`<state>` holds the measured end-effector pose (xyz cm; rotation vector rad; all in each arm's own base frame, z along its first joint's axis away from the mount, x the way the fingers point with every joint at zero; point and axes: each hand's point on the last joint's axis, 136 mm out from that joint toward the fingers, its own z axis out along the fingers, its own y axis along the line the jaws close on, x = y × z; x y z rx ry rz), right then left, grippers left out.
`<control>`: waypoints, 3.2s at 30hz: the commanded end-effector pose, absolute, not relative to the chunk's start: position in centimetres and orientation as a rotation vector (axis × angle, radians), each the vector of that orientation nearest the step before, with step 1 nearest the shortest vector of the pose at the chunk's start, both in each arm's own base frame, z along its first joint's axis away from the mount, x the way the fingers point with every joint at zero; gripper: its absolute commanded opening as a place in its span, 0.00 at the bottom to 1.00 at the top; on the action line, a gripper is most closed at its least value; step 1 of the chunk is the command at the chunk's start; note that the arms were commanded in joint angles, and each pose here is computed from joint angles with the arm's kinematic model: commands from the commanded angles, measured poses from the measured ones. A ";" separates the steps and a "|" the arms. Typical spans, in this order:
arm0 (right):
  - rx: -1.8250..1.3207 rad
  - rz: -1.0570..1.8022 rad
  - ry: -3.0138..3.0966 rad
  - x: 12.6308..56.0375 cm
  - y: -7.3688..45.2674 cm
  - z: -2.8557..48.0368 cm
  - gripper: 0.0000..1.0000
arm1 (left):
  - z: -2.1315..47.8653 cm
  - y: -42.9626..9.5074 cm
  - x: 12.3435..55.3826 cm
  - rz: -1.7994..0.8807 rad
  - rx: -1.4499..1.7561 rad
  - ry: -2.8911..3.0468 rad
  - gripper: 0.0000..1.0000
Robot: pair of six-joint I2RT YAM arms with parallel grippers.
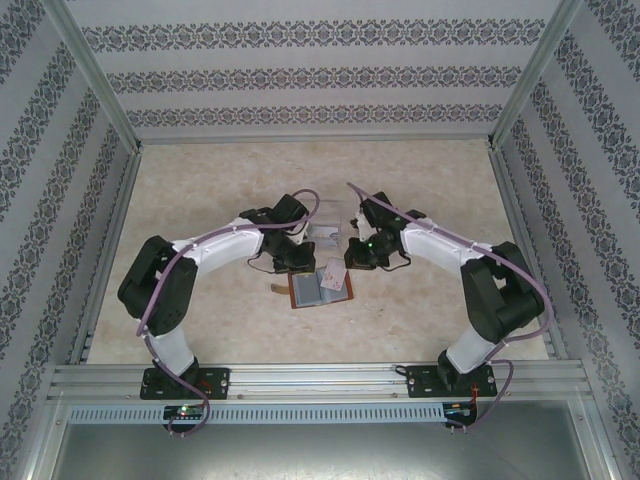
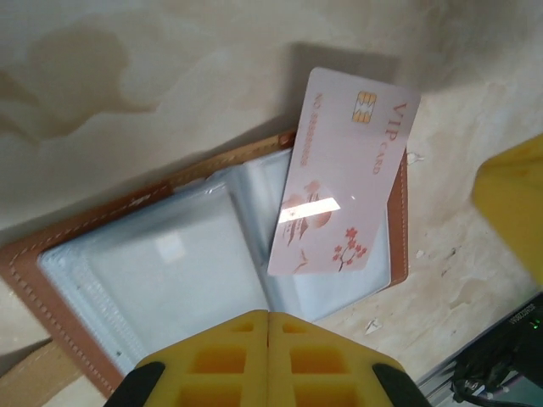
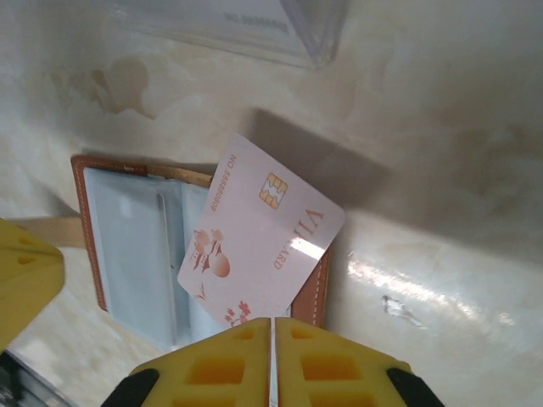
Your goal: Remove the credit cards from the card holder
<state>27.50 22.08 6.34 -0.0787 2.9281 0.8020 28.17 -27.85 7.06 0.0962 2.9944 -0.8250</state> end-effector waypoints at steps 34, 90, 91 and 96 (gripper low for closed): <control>0.344 0.943 2.887 27.2 22.1 2.2 0.21 | 1.8 -29.9 29.0 -0.623 0.238 3.167 0.03; 0.259 1.098 2.724 27.7 23.4 6.9 0.02 | 6.4 -30.3 29.6 -0.651 0.249 3.046 0.04; 0.253 1.097 2.723 27.8 23.4 7.0 0.02 | 6.6 -30.3 29.6 -0.655 0.254 3.041 0.04; 0.242 1.083 2.723 27.8 23.3 7.3 0.05 | 6.5 -30.1 29.5 -0.646 0.255 3.044 0.04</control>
